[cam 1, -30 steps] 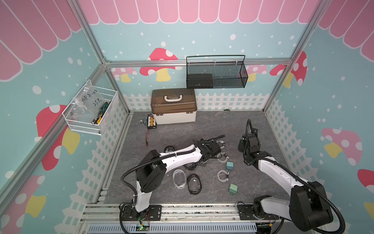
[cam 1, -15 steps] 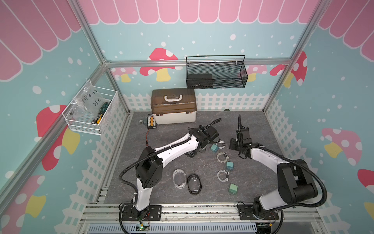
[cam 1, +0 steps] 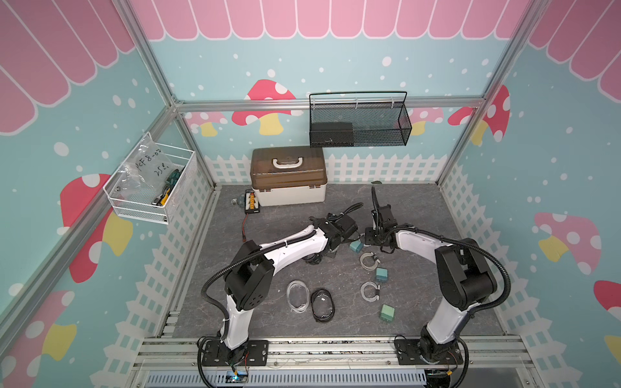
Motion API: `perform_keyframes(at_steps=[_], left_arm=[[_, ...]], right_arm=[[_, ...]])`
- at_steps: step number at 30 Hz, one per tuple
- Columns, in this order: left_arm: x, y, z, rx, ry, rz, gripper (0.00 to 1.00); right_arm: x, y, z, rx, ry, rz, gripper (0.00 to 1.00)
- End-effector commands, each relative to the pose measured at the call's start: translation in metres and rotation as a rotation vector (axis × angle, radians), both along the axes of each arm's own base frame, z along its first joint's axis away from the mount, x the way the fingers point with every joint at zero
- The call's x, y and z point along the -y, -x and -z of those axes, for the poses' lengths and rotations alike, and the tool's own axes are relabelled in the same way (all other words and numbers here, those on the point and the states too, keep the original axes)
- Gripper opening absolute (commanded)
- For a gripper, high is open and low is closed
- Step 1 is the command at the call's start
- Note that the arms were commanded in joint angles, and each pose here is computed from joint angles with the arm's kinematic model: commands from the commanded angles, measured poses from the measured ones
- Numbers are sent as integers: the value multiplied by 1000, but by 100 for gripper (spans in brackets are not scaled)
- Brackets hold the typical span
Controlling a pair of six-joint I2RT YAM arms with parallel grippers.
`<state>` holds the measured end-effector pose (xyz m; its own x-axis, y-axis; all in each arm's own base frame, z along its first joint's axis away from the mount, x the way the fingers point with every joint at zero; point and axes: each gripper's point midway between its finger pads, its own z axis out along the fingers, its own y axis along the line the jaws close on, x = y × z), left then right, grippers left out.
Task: Pack away charging kits
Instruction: Pick up the charging cable from the center of the board.
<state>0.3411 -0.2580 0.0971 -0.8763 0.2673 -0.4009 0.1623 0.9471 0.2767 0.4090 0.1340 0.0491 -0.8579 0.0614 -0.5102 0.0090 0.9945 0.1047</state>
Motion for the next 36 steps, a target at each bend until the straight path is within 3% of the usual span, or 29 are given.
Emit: perform_keyframes(at_steps=[1,7,15,20,26,29,36], left_arm=[[-7,-2,-16,45,9,-10,0],[-9,0,-21,49,22,-12,0],[-9,2,-25,54,42,-11,0],[-12,2,-26,59,49,-18,0],[-12,2,-19,28,91,-29,0],[-14,1,-14,10,121,-40,0],[-11,1,-5,-40,233,-51,0]], right_arm=[[14,6,11,-65,111,55,48],[29,8,16,-75,192,103,44],[22,1,35,-113,190,78,35],[20,-2,34,-118,193,75,18],[31,4,2,-64,208,114,4],[30,14,-21,-24,154,114,0],[-25,49,-79,89,-20,-39,0]])
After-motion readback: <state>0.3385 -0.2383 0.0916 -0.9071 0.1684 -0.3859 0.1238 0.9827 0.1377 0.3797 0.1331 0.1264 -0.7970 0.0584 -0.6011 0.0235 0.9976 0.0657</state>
